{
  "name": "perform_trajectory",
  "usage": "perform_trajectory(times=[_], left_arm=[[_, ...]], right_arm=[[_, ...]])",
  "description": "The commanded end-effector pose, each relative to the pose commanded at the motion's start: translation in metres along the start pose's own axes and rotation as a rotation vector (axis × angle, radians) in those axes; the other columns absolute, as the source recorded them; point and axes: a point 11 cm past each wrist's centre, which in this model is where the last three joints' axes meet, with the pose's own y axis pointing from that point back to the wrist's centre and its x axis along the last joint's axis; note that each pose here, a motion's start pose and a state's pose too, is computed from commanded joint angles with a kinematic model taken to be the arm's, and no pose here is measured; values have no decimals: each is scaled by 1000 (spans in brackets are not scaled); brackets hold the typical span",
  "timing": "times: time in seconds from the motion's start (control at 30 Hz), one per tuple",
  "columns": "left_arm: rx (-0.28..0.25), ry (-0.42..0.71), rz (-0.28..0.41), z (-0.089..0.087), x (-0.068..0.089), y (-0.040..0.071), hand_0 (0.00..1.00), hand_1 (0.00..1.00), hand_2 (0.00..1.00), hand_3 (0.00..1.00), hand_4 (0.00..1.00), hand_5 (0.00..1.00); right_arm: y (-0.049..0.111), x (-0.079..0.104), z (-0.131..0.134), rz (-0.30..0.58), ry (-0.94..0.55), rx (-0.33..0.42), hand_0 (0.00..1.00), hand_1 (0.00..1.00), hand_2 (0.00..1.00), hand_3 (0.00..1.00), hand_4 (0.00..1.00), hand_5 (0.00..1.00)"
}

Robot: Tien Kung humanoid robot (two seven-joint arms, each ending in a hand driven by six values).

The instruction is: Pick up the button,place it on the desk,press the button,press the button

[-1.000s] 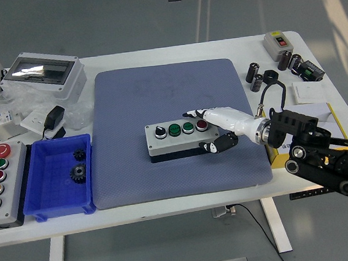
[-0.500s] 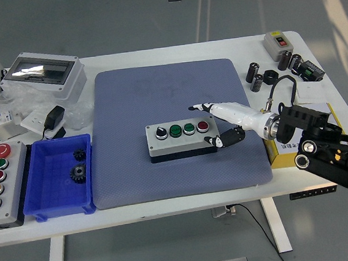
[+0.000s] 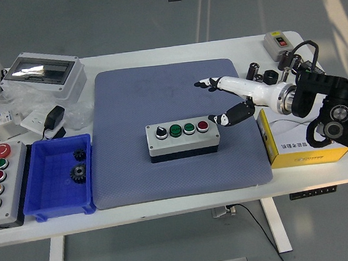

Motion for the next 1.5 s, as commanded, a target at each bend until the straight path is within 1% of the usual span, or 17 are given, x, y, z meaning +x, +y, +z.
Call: perform_trajectory(times=[0.1, 0.13, 0.23, 0.3, 0.33, 0.5, 0.53, 0.57, 0.7, 0.73, 0.9, 0.93, 1.2, 1.5], left_arm=[[3, 1, 0, -1, 0, 0, 626, 502, 524, 585, 579, 210], [5, 1, 0, -2, 0, 0, 626, 504, 525, 587, 578, 209], [7, 2, 1, -3, 0, 0, 626, 504, 525, 587, 578, 209], [7, 3, 1, -3, 1, 0, 626, 504, 525, 587, 578, 209], [7, 3, 1, -3, 1, 0, 626, 503, 525, 585, 579, 211], [4, 3, 0, -1, 0, 0, 626, 503, 525, 585, 579, 211], [4, 3, 0, -1, 0, 0, 626, 502, 525, 585, 579, 210], [4, 2, 0, -1, 0, 0, 626, 502, 525, 585, 579, 210], [4, 2, 0, -1, 0, 0, 626, 502, 525, 585, 579, 210], [4, 2, 0, -1, 0, 0, 626, 502, 525, 586, 581, 210], [2, 1, -1, -1, 0, 0, 626, 502, 525, 586, 581, 210], [3, 1, -1, -1, 0, 0, 625, 504, 525, 586, 582, 209], [1, 1, -1, 0, 0, 0, 625, 504, 525, 586, 584, 212], [0, -1, -2, 0, -1, 0, 625, 504, 525, 586, 586, 213]], right_arm=[[-2, -9, 0, -91, -19, -27, 949, 955, 949, 998, 586, 2], [-3, -12, -1, -119, -20, -33, 135, 323, 475, 820, 342, 61], [-4, -16, 0, -152, -13, -45, 135, 323, 475, 820, 342, 61], [-7, -14, 2, -136, -2, -63, 135, 323, 475, 820, 342, 61], [-8, -13, 3, -127, 2, -71, 10, 181, 278, 781, 278, 14], [-16, -10, 12, -84, 21, -116, 10, 181, 278, 781, 278, 14], [-17, -9, 14, -79, 24, -125, 2, 146, 261, 782, 252, 33], [-18, -8, 16, -74, 27, -132, 2, 146, 261, 782, 252, 33], [-19, -7, 19, -66, 31, -144, 2, 146, 261, 782, 252, 33], [-20, -8, 19, -67, 31, -146, 2, 142, 256, 779, 241, 62], [-21, -11, 21, -76, 31, -152, 2, 142, 256, 779, 241, 62], [-21, -12, 21, -77, 31, -152, 2, 140, 252, 771, 232, 83], [-26, -19, 20, -94, 25, -146, 2, 136, 252, 769, 230, 94], [-34, -27, 42, -106, -22, -199, 2, 133, 251, 767, 234, 101]])
